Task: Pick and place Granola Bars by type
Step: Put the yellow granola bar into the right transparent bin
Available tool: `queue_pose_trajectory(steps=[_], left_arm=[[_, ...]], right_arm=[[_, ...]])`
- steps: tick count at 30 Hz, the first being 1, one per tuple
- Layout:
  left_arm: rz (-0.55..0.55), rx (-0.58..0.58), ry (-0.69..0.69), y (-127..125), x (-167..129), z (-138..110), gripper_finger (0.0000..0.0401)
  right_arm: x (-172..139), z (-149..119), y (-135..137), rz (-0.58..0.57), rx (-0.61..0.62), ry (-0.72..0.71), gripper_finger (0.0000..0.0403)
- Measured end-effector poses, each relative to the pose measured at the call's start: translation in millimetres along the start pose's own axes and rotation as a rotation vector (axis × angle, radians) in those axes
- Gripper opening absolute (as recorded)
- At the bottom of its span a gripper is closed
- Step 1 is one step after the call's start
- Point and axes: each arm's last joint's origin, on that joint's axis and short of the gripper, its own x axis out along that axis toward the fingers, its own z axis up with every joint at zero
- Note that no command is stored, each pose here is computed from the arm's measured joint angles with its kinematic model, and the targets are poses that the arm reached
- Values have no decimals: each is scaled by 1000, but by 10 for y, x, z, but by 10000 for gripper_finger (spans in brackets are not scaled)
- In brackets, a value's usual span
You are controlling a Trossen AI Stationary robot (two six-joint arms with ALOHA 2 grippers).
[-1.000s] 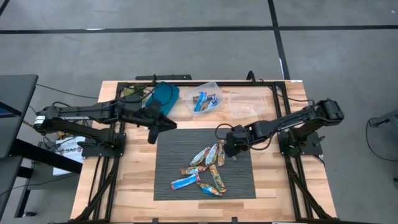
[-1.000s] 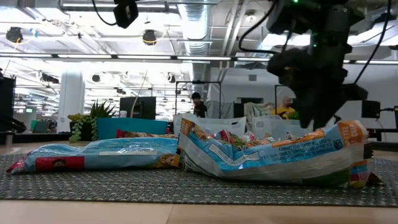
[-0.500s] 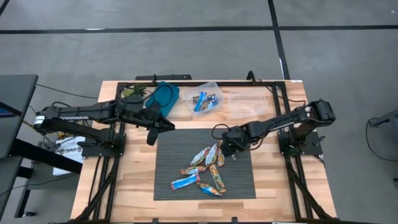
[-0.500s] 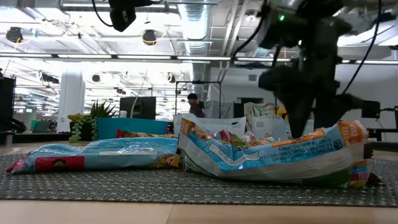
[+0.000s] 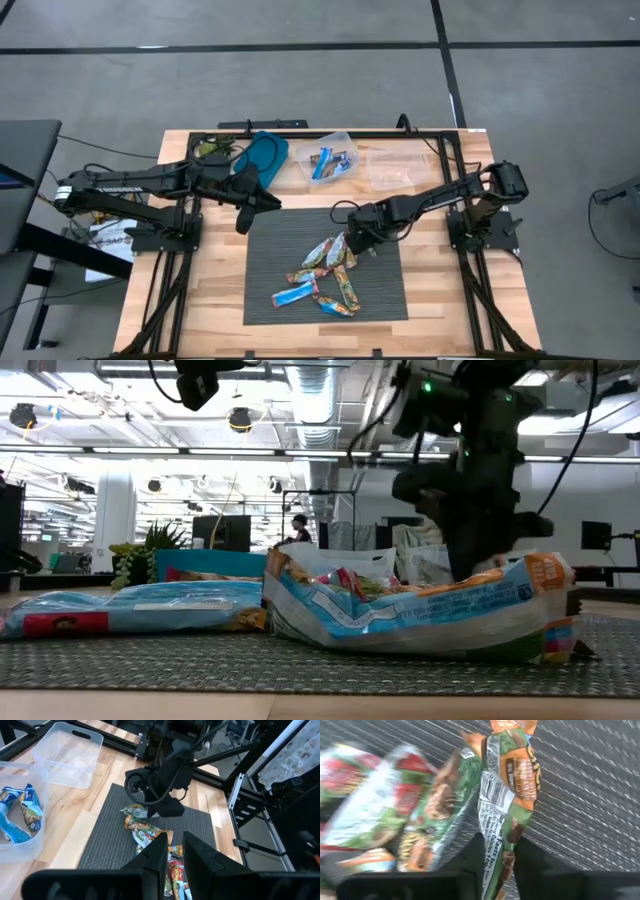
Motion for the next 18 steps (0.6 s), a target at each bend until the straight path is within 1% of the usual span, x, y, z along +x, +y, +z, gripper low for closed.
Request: queue_pose_trajectory(steps=[2, 4, 6, 9, 12, 15, 18], left_arm=[[-3, 14, -10, -3, 0, 10, 49], [-6, 28, -20, -7, 0, 19, 49], [-10, 41, -35, -10, 0, 34, 49], [1, 50, -82, -17, -3, 75, 49], [28, 69, -134, -20, -7, 116, 49], [50, 102, -164, -5, 8, 149, 49], [75, 78, -118, 61, 102, 170, 49]], right_arm=[[-66, 37, 37, 24, -16, -29, 43], [-160, 81, 51, 38, -22, -69, 33], [-273, 153, 51, 62, -10, -129, 33], [-475, 271, -14, 79, 17, -228, 42], [-712, 390, -146, 79, 56, -337, 46], [-923, 502, -347, 34, 101, -418, 44], [-1092, 596, -578, -26, 139, -457, 40]])
